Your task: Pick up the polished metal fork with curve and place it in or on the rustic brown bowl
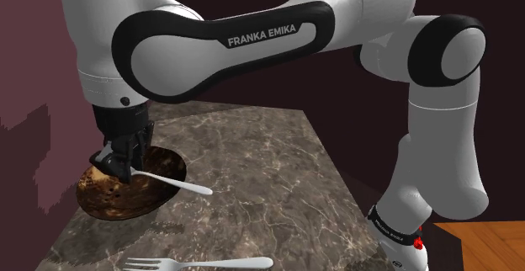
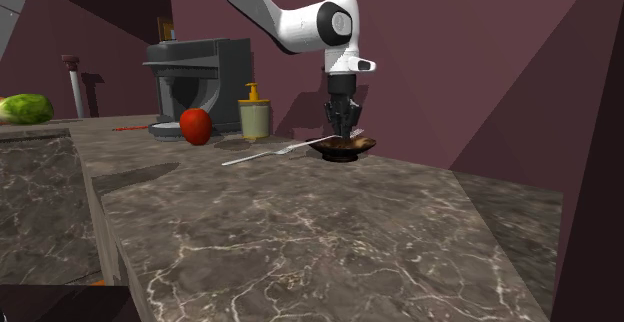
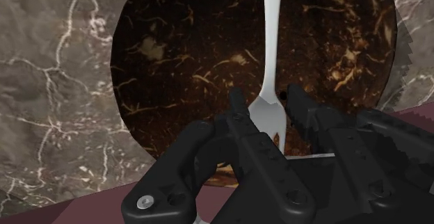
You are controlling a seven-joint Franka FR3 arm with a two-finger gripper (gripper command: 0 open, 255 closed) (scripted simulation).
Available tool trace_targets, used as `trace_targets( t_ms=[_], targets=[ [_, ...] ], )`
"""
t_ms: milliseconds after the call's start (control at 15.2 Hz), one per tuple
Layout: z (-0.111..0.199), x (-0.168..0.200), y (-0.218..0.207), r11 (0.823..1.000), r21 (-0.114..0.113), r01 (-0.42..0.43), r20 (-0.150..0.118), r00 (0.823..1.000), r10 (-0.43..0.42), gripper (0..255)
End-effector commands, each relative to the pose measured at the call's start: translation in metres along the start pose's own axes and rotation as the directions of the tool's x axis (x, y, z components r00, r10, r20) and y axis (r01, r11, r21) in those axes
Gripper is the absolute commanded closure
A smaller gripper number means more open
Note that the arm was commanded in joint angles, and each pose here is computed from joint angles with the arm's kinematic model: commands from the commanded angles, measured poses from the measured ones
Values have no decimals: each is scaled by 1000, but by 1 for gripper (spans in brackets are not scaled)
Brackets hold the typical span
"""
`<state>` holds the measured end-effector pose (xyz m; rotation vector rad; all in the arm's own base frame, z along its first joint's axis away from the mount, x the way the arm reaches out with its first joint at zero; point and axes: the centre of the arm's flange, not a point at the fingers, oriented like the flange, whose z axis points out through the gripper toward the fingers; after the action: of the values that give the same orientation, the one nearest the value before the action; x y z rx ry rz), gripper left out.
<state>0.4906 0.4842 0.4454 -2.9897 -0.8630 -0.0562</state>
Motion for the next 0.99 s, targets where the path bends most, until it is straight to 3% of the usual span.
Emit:
trace_targets(
  t_ms=[0,132,198,528,792,924],
  targets=[
    [0,0,0,1000,0,0,0,1000,0,255],
    [0,0,0,1000,0,0,0,1000,0,255],
    [0,0,0,1000,0,0,0,1000,0,0],
    [0,0,0,1000,0,0,0,1000,0,0],
    [-50,0,0,1000,0,0,0,1000,0,0],
    [-50,0,0,1000,0,0,0,1000,0,0]
  ],
)
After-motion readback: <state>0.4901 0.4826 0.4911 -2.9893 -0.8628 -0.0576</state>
